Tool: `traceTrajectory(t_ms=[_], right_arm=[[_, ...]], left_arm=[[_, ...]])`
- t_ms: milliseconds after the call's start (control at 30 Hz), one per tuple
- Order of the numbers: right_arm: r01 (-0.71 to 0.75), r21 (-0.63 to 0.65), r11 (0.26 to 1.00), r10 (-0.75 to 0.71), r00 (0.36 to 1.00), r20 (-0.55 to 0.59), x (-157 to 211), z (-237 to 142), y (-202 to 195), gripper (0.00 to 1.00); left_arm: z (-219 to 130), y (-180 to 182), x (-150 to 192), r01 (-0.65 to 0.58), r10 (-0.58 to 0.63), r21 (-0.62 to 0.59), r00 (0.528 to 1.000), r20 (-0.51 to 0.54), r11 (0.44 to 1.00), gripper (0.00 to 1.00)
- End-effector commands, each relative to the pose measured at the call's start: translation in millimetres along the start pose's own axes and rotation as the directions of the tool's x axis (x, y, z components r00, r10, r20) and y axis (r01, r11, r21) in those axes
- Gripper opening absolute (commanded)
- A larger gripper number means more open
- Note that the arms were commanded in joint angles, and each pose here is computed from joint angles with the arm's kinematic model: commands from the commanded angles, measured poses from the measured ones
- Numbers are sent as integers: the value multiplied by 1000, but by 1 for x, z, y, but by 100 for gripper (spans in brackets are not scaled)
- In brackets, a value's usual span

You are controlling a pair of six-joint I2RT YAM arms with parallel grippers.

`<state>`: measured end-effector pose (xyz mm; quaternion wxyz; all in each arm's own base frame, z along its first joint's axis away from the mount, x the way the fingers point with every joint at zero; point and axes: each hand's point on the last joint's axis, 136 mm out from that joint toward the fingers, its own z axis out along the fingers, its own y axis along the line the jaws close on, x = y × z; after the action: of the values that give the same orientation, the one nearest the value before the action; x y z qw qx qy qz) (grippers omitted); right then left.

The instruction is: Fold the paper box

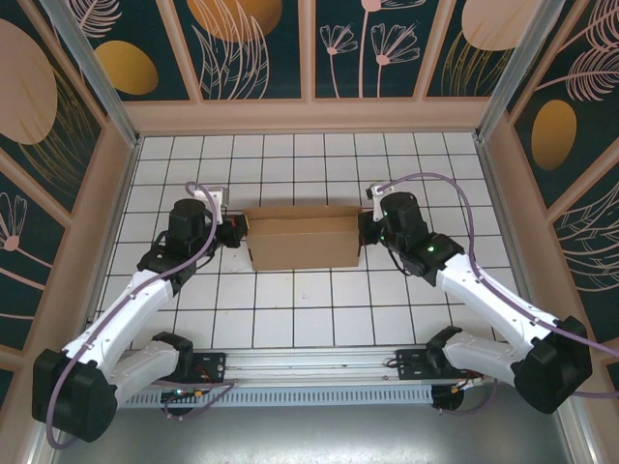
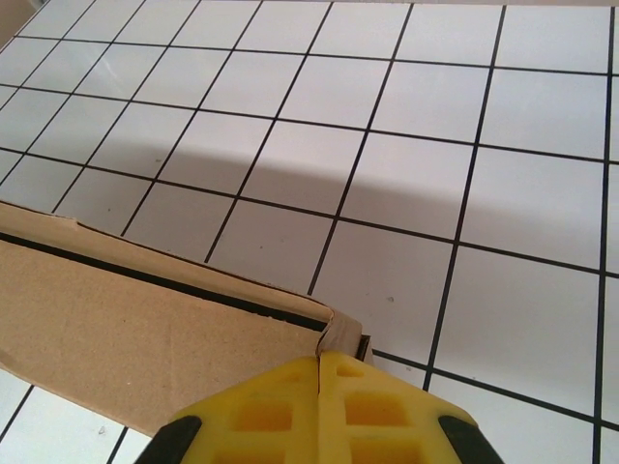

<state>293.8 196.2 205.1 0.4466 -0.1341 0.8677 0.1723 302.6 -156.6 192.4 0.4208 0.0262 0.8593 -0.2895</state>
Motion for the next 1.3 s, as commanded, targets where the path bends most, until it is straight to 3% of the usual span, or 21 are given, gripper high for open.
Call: traceTrajectory(t_ms=[0,433,733,1100,1267], right_arm=[[25,-20,999,-26,999,-22,16,0,9,0],[87,2,996,-87,996,4,31,-6,2,0],[-60,-36,998,60,998,-11,38,-1,8,0],[-75,12,997,75,997,20,75,10,-8,0],[-87,15,996,87,996,29,72,9,-9,0]], left_arm=[[3,-4,26,22,-20,27,997,-73,999,0],[-4,11,40,-41,38,-33,996,-77,999,0],[-4,14,45,-33,31,-33,997,-68,999,0],[-3,27,67,40,-43,-48,998,-49,998,0],[-1,29,74,46,-50,-64,996,-71,997,0]])
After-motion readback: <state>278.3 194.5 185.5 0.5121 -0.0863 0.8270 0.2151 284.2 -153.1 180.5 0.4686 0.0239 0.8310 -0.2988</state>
